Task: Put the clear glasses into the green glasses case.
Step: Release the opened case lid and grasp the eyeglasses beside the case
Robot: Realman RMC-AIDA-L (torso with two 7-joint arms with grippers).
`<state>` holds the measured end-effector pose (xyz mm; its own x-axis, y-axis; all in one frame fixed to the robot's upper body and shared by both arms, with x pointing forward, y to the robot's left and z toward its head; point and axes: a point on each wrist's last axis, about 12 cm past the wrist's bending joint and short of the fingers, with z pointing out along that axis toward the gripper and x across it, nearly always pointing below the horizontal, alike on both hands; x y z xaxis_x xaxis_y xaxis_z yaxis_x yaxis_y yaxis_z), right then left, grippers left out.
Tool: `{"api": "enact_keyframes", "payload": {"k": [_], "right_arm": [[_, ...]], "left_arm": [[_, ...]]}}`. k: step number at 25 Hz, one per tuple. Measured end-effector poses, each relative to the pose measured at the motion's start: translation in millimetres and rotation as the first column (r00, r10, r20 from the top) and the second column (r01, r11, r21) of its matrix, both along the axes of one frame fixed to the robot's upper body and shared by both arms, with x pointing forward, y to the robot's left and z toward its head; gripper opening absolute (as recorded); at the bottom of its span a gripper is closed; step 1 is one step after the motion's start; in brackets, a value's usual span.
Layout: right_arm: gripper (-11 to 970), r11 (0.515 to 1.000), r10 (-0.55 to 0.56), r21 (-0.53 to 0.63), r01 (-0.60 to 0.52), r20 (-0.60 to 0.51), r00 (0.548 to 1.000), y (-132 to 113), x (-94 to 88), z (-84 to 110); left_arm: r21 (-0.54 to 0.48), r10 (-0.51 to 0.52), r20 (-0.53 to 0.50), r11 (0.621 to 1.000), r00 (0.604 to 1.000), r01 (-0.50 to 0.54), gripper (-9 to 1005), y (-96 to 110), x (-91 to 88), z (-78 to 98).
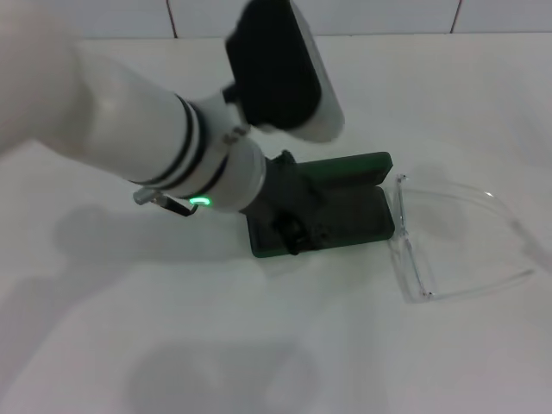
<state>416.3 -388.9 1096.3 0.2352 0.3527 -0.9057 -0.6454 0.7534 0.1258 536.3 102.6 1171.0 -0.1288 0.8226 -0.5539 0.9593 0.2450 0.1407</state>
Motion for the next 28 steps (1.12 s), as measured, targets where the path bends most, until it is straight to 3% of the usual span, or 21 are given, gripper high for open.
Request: {"api": "enact_keyframes", "payload": {"k": [5, 9, 11, 15, 21, 23, 28], "right_arm": [[843, 0.976, 0.182, -0.091, -0.198, -0.162, 0.97, 1.9, 26.6, 8.4], [841, 0.931, 0.29, -0.114, -0.348, -0.348, 0.891, 10.0, 54.8, 19.1], [840, 0.886, 0.337, -0.114, -0.449, -0.506, 0.794, 22.9, 75.9, 29.7], [835, 0.826, 0.354, -0.096, -0.556, -0.678, 0.644, 45.3, 97.7, 48.0], [827, 0.724, 0.228, -0.127, -0.679, -0.884, 0.408, 96.3, 129.9, 77.4], [824, 0.709, 0.16, -0.148, -0.69, -0.919, 0.362, 112.0, 139.4, 85.4], [823, 0.731, -0.029, -0.219, -0.647, -0.957, 0.29, 140.0, 156.3, 108.2]], "left_arm": [[-0.213, -0.045, -0.079, 0.977, 0.996, 0.028, 405, 17.7, -7.7, 37.8], [-0.439, -0.109, -0.096, 0.897, 0.989, 0.056, 405, 47.4, -10.8, 64.6], [-0.524, -0.115, -0.079, 0.85, 0.99, 0.056, 405, 66.8, -13.3, 71.5], [-0.551, -0.09, -0.063, 0.834, 0.994, 0.041, 405, 87.7, -17.3, 68.5], [-0.539, -0.101, -0.031, 0.84, 0.994, 0.068, 404, 97.6, -22.6, 58.3], [-0.545, -0.109, -0.01, 0.834, 0.994, 0.086, 404, 100.4, -22.5, 55.3], [-0.577, -0.092, 0.029, 0.812, 0.995, 0.092, 404, 113.7, -17.8, 50.7]]}}
